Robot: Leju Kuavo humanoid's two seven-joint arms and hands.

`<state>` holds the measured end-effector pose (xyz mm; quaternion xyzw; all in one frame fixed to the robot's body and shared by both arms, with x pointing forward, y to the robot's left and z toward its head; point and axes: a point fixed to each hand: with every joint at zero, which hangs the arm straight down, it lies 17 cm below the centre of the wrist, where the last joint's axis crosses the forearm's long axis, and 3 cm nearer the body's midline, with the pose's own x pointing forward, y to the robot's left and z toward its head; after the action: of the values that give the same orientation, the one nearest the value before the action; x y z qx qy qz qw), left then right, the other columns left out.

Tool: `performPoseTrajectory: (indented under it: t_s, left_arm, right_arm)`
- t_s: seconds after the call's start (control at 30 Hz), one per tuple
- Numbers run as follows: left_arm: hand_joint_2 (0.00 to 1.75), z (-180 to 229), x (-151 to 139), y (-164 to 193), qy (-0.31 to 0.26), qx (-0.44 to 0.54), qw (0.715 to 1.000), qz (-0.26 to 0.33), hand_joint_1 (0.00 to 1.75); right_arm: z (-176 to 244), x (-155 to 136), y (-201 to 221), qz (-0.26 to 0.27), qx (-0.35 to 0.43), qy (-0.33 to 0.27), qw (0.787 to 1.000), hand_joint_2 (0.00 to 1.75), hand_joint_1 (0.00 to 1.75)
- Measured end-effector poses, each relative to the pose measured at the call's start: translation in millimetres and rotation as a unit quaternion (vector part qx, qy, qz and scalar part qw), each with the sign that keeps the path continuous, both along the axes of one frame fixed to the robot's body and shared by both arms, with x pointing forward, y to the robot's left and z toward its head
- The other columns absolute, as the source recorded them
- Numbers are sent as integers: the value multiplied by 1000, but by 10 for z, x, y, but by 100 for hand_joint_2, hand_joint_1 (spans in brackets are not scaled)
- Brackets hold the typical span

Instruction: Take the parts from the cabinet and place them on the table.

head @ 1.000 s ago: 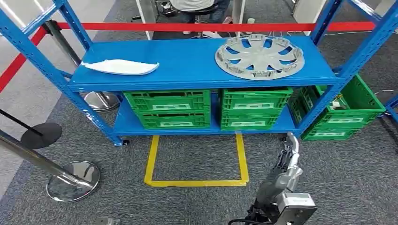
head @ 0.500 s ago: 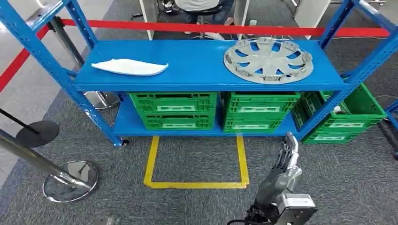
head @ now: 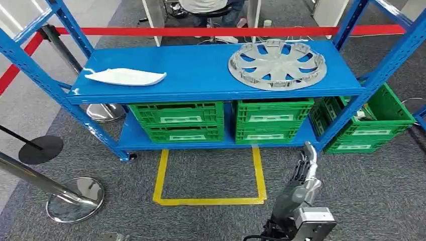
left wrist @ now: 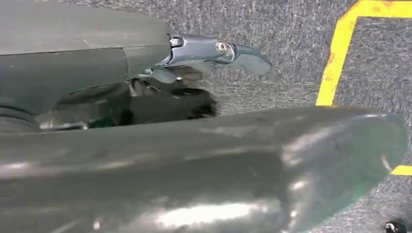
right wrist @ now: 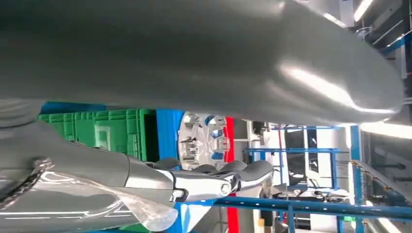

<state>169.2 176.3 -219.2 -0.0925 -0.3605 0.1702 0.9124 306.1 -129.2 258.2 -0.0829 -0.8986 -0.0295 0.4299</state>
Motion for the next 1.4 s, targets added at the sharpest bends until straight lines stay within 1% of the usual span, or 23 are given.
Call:
performPoseTrajectory:
  t_s: [0.83,1.03,1.2,1.4]
  left_arm:
    - [0,2,-11,-44,1,0,1000,-4,0]
    - [0,77,29,-124,-17,-32,999,-1,0]
    - [0,-26,-73,-82,15,-10,1000,-7,0]
    - [0,-38,-86,-94,19,-6,1000,-15,0]
  right_arm:
    - [-11,-23,19,2,-7,1,1000,0,0]
    - [-17,-35,33,3,-9,1,1000,0,0]
    - [-21,-42,39,4,-10,1,1000,0,0]
    - [-11,-45,43,3,-12,-1,1000,0,0]
